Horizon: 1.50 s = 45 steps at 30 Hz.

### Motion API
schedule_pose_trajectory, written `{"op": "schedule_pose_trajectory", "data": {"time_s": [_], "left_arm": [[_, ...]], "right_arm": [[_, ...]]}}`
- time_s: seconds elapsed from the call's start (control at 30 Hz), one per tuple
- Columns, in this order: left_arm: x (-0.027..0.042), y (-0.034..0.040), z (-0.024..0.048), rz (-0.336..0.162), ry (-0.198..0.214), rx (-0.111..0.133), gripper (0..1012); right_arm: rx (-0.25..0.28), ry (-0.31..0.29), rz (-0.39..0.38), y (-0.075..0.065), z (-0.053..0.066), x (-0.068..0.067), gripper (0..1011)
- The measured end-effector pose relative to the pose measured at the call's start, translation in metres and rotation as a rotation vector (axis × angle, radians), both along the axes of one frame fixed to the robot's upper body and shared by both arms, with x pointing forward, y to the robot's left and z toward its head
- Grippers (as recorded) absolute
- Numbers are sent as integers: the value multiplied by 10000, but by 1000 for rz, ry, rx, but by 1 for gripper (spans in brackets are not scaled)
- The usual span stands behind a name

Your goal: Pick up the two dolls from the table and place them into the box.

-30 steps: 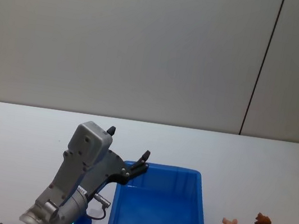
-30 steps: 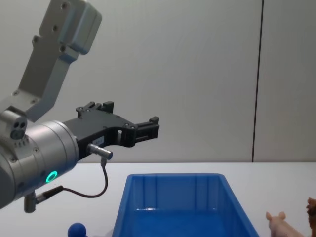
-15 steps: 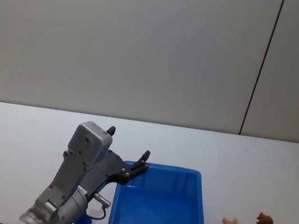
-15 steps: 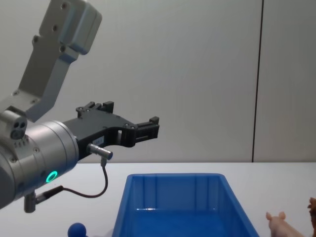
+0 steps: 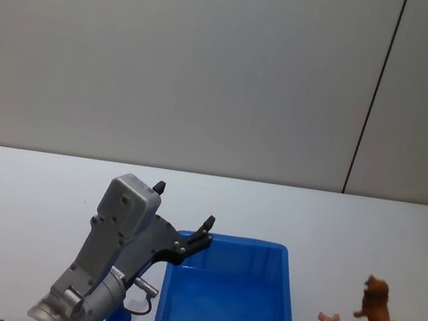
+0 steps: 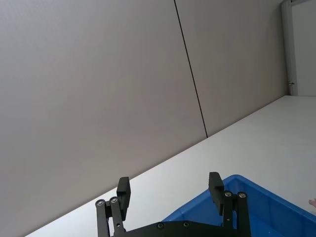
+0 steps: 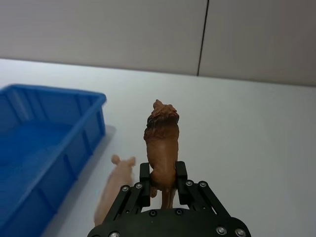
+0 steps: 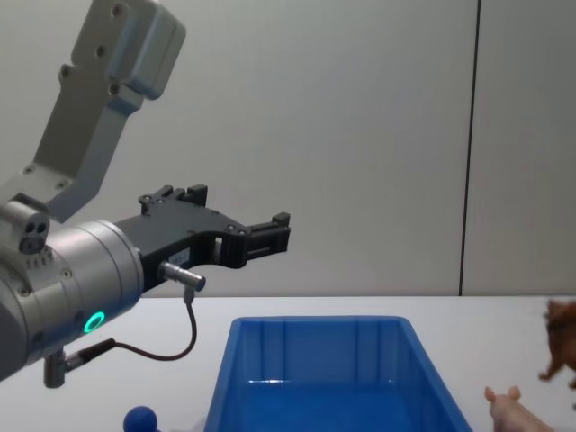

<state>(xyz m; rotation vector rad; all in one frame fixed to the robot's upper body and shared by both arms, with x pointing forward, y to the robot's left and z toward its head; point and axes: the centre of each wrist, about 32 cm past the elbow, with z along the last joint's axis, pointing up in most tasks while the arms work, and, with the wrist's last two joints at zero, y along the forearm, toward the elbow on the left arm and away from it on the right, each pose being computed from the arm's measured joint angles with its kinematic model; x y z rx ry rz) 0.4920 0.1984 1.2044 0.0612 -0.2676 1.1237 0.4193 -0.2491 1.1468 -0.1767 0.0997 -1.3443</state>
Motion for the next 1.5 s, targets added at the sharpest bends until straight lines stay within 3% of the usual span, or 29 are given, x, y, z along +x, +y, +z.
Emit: {"op": "schedule_pose_trajectory", "data": {"time_s": [0.23,0.6,1.03,1.5], "left_arm": [[0,0,0,0,0,0,1001],[0,0,0,0,0,0,1002],[0,0,0,0,0,0,1001],[0,0,0,0,0,0,1002]], "right_arm": [[27,-79,74,55,160,22,286],[78,-133,215,207,314,113,286],[126,-94,373,469,309,322,299],[126,-56,398,587,278,423,719]]}}
